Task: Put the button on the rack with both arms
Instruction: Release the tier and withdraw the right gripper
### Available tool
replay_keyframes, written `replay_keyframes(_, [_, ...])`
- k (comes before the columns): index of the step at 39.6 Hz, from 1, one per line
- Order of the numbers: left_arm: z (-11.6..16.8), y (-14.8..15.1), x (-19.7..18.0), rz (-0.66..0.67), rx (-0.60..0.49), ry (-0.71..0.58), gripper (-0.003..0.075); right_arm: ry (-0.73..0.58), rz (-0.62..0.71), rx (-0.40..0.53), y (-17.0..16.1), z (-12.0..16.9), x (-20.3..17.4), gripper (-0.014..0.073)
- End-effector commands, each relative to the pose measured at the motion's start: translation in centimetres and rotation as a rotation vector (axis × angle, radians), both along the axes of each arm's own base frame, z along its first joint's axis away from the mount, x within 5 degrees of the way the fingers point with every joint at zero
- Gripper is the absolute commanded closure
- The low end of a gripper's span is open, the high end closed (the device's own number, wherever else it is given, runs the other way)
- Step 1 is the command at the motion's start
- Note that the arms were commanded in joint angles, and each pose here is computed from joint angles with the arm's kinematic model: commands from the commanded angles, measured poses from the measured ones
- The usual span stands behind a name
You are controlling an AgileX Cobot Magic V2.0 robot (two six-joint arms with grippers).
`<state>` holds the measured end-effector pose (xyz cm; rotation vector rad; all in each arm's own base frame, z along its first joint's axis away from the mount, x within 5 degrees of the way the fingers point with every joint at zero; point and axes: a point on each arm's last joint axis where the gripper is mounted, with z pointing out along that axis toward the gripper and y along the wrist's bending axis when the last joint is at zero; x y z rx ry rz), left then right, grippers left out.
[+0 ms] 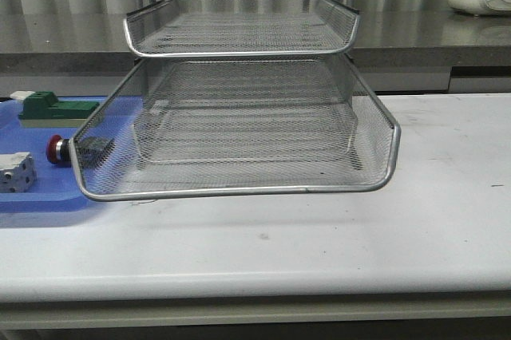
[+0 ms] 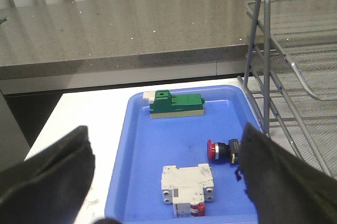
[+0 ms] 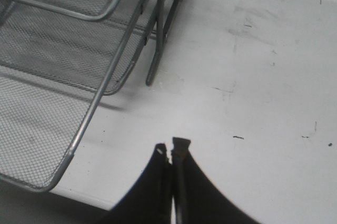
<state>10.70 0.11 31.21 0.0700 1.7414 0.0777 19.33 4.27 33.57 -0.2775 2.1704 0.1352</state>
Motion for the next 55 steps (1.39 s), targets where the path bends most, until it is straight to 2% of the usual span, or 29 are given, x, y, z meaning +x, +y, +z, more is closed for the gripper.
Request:
replay_keyframes(1, [1.8,0.0,0.1,-0.002,-0.01,-0.102,0.0188,-0.171,-0.004,0.032,-0.4,1.2,-2.2,0.0655])
replay_keyframes(13, [1.8,0.0,0.1,-0.002,-0.01,-0.102,0.0188,-0.347,-0.012,0.106,-1.9,-2.0,-9.4,0.0655])
replay_keyframes(22, [1.8,0.0,0.1,-0.002,-0.01,-0.102,0.0188,-0.457,-0.014,0.174,-2.5,-4.3,-12.8,0.0655])
replay_keyframes(27, [1.8,0.0,0.1,-0.002,-0.01,-0.102,0.0188,-0.528,-0.016,0.195,-2.7,-4.0,-13.6,0.0655])
replay_keyframes(34, [1.8,0.0,0.1,-0.002,-0.01,-0.102,0.0193,-0.53,-0.016,0.196,-2.7,-4.0,-13.6,0.0655])
replay_keyframes(55, [2.0,0.0,0.2,-0.005,-0.01,-0.129,0.0281,-0.529,-0.016,0.196,-2.7,-4.0,-13.6,0.0655])
